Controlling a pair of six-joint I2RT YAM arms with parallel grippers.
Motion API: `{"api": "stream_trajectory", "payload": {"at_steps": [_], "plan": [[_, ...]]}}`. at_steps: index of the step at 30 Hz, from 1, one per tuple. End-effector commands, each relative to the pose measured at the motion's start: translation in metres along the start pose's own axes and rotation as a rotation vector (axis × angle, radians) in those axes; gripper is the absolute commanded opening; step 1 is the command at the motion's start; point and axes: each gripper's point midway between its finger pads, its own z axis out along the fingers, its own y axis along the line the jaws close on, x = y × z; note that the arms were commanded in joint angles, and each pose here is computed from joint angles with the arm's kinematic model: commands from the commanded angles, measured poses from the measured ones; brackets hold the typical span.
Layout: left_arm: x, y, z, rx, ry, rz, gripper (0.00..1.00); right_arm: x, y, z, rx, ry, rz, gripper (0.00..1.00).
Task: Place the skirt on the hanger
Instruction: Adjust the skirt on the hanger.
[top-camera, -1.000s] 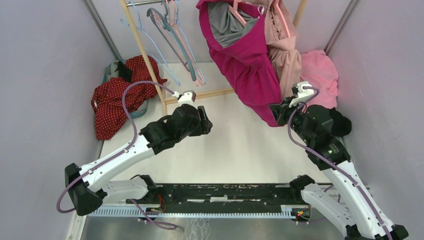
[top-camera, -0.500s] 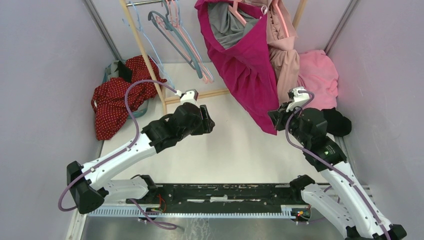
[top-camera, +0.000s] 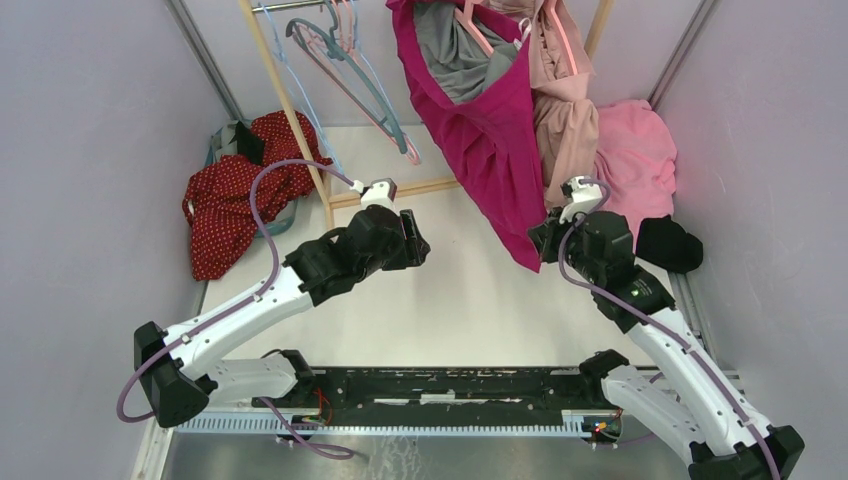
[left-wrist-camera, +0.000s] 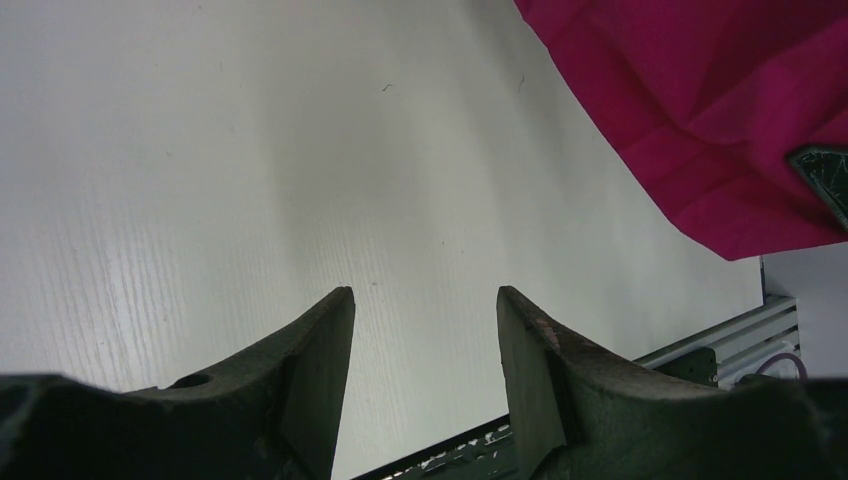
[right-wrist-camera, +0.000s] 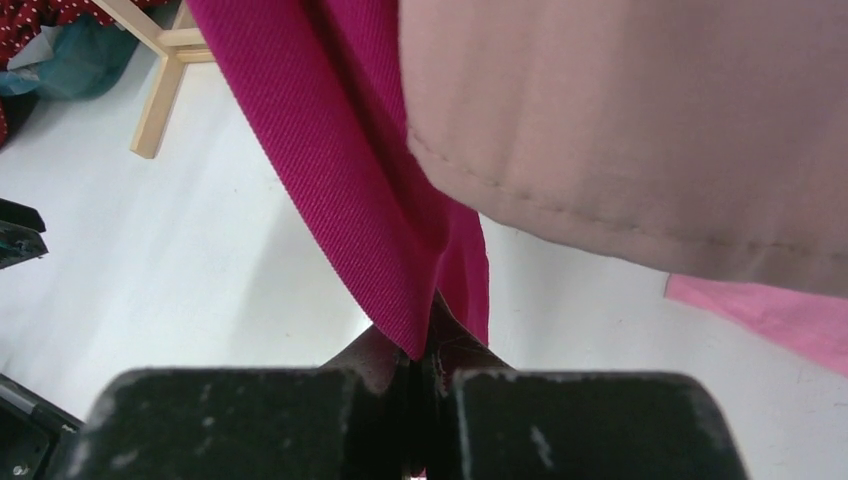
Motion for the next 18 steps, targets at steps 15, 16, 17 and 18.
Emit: {"api": "stream_trajectory", "payload": {"at_steps": [15, 16, 17, 18], "plan": [[-0.025, 0.007, -0.007, -0.035, -0.102, 0.05, 0.82, -0.044, 0.005, -0.064, 0.027, -0.013, -0.035, 0.78], [-0.025, 0.013, -0.007, -0.055, -0.111, 0.054, 0.88, -0.044, 0.005, -0.067, 0.029, 0.0, -0.039, 0.83], [-0.025, 0.018, -0.008, -0.07, -0.124, 0.052, 0.93, -0.043, 0.005, -0.069, 0.033, 0.014, -0.041, 0.88], [-0.024, 0.025, -0.008, -0.087, -0.134, 0.051, 0.97, -0.04, 0.004, -0.07, 0.039, 0.034, -0.043, 0.92]]}}
